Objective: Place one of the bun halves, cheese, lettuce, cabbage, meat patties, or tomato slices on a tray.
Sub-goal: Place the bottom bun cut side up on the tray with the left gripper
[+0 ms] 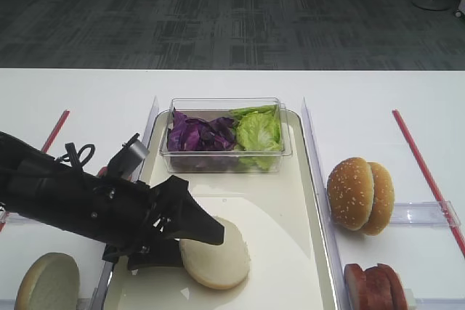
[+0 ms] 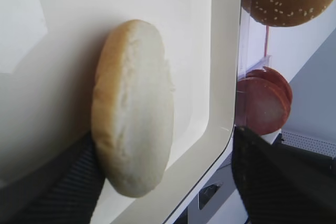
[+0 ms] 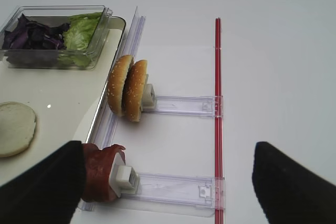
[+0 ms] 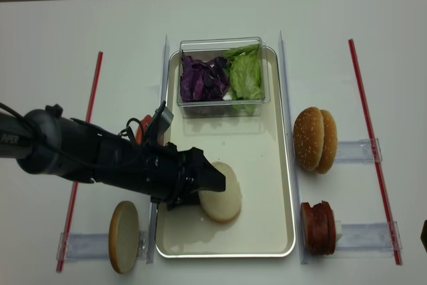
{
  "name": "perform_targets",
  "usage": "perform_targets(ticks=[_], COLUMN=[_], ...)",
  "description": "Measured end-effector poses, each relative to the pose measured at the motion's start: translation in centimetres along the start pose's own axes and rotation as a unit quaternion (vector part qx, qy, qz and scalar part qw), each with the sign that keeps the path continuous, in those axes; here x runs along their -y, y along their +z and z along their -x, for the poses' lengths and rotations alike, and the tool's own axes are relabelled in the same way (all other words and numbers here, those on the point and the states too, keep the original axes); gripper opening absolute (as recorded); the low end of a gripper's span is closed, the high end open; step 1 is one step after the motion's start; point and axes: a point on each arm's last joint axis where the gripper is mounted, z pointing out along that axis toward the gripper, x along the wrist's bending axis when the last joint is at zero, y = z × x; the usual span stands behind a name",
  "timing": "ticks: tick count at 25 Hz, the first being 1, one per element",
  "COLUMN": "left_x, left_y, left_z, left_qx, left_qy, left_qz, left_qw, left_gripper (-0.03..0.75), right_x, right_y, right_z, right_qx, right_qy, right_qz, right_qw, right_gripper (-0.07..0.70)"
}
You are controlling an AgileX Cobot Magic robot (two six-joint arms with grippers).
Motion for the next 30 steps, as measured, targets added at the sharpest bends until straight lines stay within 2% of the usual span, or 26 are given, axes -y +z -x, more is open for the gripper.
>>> perform_targets(ticks=[5,9,11,15,22,24,30], left_x=[-0.2,-1.1,-1.5,-2.0,-2.8,-2.9,-3.2], left_y=[0.0,-0.7,-1.1,-1.5,-2.0,-2.3,-4.4], left_z=[0.0,0.7,1.2,1.5,2.1,2.4,5.2], left_qx=[-0.011,-0.048,-0.061,-0.096,-0.125,-0.131,-0.143], left_qy=[0.003,0.027,0.031,0.037,0.055,0.063,0.11], left_qz=[-0.007,-0.008,-0.015,-0.036,-0.061,-0.067,-0.04], left_qw=[0.9999,0.9985,0.9975,0.9941,0.9887,0.9871,0.9827], left_gripper=[0.475,0.474,0.474,0.474,0.474,0.473,0.47], right_x=[0.0,0.0,0.0,0.0,0.0,0.0,0.0], right_y=[0.0,0.0,0.0,0.0,0.0,0.0,0.0], right_z=[0.0,0.0,0.0,0.0,0.0,0.0,0.0], right_qx=[0.0,0.0,0.0,0.0,0.001,0.001,0.001], right_qy=[0.0,0.0,0.001,0.001,0.0,0.001,0.002], right_qz=[0.0,0.0,0.0,0.0,0.0,0.0,0.0], right_qw=[1.0,1.0,1.0,1.0,1.0,1.0,1.0], right_gripper=[0.657,0.657,0.657,0.657,0.657,0.657,0.657])
